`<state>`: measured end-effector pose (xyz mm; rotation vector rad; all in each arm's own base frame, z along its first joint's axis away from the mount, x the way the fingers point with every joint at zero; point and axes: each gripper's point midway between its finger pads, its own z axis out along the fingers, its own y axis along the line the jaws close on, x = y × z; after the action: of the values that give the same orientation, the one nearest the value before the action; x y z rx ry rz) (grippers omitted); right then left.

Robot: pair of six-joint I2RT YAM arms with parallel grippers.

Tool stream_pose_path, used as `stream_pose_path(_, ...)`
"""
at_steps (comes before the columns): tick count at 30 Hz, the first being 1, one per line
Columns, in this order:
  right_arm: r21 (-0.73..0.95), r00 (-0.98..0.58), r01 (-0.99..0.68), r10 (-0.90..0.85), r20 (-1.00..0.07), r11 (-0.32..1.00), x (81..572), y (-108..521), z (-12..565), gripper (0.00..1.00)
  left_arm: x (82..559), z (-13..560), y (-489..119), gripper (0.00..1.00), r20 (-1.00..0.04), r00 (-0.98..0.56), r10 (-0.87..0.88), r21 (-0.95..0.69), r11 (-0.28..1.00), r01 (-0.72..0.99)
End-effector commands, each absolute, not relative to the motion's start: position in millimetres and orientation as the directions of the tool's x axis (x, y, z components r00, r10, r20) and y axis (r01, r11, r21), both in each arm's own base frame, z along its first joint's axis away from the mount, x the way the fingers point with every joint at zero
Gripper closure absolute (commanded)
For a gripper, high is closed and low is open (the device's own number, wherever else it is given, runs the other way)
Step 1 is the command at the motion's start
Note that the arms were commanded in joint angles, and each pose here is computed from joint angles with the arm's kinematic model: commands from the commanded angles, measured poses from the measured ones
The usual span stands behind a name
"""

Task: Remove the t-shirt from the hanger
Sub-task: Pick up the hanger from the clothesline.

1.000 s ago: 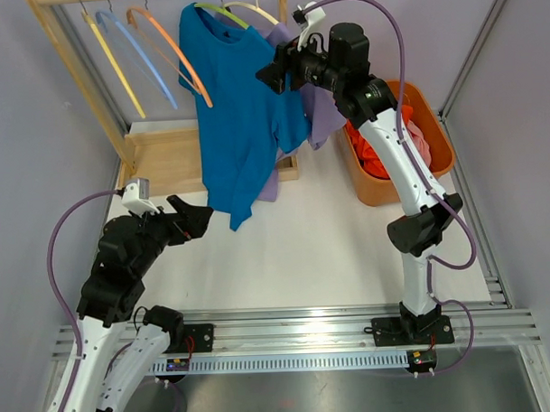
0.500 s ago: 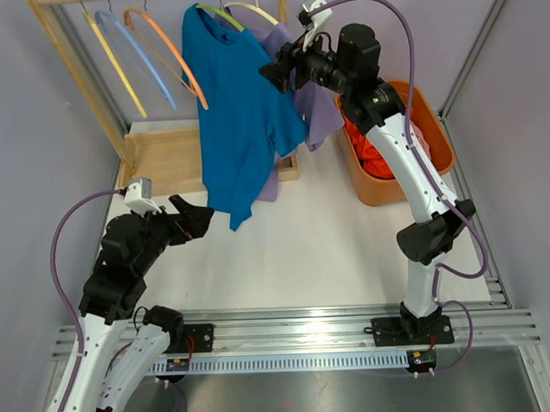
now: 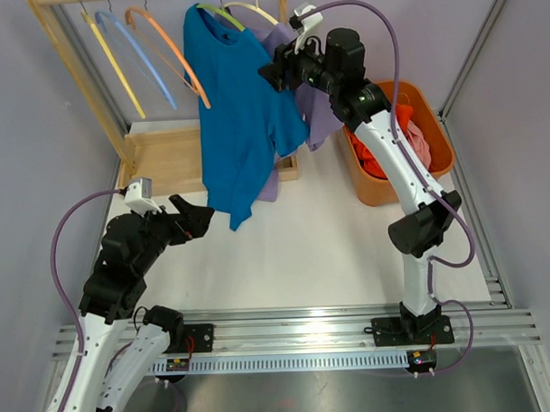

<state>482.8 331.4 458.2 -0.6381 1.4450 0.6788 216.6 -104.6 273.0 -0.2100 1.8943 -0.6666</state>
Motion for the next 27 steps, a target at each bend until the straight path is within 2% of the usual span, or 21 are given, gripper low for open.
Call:
stream_pose_path(1, -0.024, 0.081, -0.733, 0.052, -0.995, 0.68, 486, 333, 478, 0.4, 222, 290, -106, 0.01, -0.812, -0.365, -0.455, -0.543, 0.819, 0.186)
stream_pose_path(2, -0.024, 0.081, -0.735, 0.052, -0.995, 0.678, 487, 334, 478, 0.42, 223, 290, -105, 0.01, -0.812, -0.366, -0.455, -0.543, 0.819, 0.184)
stream_pose_path(5, -0.026, 0.081, -0.745, 0.052, -0.995, 0.666, 486, 337, 477, 0.59, 222, 291, -105, 0.01, -0.812, -0.365, -0.455, -0.543, 0.819, 0.186)
stream_pose_path(6, -0.028, 0.083, -0.747, 0.052, -0.995, 0.664, 485, 338, 477, 0.71, 222, 290, -106, 0.01, -0.812, -0.367, -0.455, -0.543, 0.819, 0.186)
stream_pose_path(9, -0.039, 0.101, -0.747, 0.055, -0.993, 0.664, 485, 338, 482, 0.88, 223, 290, -106, 0.01, -0.811, -0.368, -0.456, -0.544, 0.818, 0.186)
stream_pose_path(10, -0.044, 0.11, -0.746, 0.058, -0.992, 0.665, 484, 336, 486, 1.0, 223, 289, -106, 0.01, -0.81, -0.368, -0.456, -0.545, 0.817, 0.187)
stream_pose_path(21, -0.083, 0.261, -0.721, 0.159, -0.952, 0.688, 471, 324, 555, 1.0, 225, 292, -108, 0.01, -0.811, -0.371, -0.453, -0.545, 0.816, 0.195)
stream_pose_path(27, -0.079, 0.274, -0.729, 0.185, -0.944, 0.68, 462, 321, 568, 1.0, 222, 289, -107, 0.01, -0.807, -0.369, -0.462, -0.552, 0.812, 0.191)
